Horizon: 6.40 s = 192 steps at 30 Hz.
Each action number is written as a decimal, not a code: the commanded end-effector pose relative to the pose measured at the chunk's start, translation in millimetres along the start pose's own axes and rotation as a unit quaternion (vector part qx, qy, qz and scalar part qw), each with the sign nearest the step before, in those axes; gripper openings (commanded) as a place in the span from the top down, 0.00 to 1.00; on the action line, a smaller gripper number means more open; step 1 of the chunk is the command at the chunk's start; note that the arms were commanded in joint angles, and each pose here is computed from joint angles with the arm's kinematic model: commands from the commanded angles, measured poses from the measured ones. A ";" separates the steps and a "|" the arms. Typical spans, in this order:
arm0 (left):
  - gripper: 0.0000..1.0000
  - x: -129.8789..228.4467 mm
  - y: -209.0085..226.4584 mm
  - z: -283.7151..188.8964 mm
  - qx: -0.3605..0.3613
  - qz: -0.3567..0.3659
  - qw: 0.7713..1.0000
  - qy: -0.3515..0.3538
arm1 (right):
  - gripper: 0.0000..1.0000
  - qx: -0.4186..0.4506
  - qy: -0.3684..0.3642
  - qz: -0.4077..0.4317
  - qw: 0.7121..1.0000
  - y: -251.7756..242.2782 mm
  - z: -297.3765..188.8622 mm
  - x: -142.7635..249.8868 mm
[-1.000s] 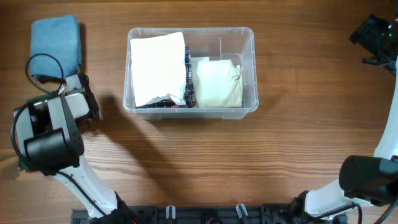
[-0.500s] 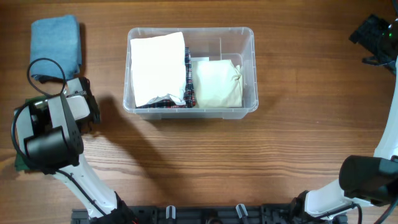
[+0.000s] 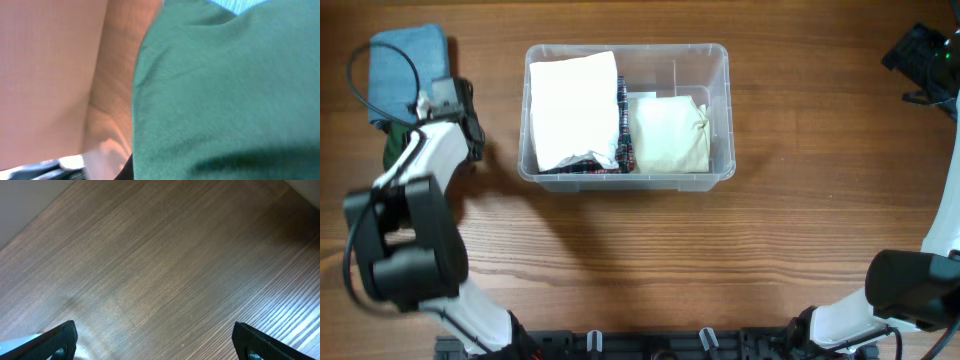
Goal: Pack container
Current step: 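Grasp the edge of the dark green cloth with the left gripper, then lift the green cloth and carry it over the box's right half, then lower the green cloth into the right half of the box, then open the left gripper and press the green cloth flat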
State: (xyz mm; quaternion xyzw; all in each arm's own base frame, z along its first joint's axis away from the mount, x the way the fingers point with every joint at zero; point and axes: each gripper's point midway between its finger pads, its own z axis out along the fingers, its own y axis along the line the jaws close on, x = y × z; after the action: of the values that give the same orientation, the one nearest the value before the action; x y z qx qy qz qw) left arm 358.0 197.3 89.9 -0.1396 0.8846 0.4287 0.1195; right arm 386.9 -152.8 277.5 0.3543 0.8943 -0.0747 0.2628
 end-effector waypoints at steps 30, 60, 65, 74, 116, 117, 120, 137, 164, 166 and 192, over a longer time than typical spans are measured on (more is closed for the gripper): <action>0.96 -67.5 13.1 -444.9 0.845 -0.081 0.480 -0.220 | 0.00 -0.003 0.004 0.007 1.000 3.1 4.2 0.3; 0.96 -23.1 -210.1 -480.4 0.903 0.045 0.427 -0.016 | 0.00 -0.003 0.004 0.007 1.000 3.1 4.2 0.3; 0.96 -22.4 -211.8 -484.9 0.904 0.048 0.424 -0.025 | 0.00 -0.003 0.004 0.007 1.000 3.1 4.2 0.3; 0.96 -13.4 -237.0 -474.9 0.900 0.054 0.433 0.001 | 0.00 -0.003 0.004 0.007 1.000 3.1 4.2 0.3; 0.49 -38.5 -262.5 -456.1 0.880 0.033 0.472 -0.053 | 0.00 -0.003 0.004 0.006 1.000 3.3 4.2 0.3; 0.49 -38.2 -260.9 -456.4 0.879 0.033 0.473 -0.051 | 0.00 -0.003 0.004 0.006 1.000 3.3 4.2 0.3; 0.48 -35.3 -259.5 -452.2 0.875 0.030 0.482 -0.035 | 0.00 -0.003 0.004 0.007 1.000 3.1 4.2 0.3; 0.36 -46.1 -227.8 -408.9 0.843 0.009 0.537 -0.026 | 0.00 -0.003 0.004 0.006 1.000 3.1 4.2 0.3; 0.85 -13.7 -262.3 -403.9 0.559 0.097 0.780 -0.264 | 0.00 -0.003 0.004 0.006 1.000 3.3 4.2 0.3; 0.92 -7.4 -274.6 -397.8 0.561 0.109 0.781 -0.251 | 0.00 -0.003 0.004 0.006 1.000 3.3 4.2 0.3; 0.93 26.9 -316.3 -404.2 0.617 0.168 0.744 -0.196 | 0.00 -0.003 0.004 0.006 1.000 3.3 4.2 0.3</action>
State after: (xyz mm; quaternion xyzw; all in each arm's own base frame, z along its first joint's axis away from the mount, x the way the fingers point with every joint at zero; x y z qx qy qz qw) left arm 411.1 -302.9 73.7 0.1841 0.9326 -0.1574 0.2676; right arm 387.4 -152.9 277.7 0.3542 0.8940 -0.0746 0.2639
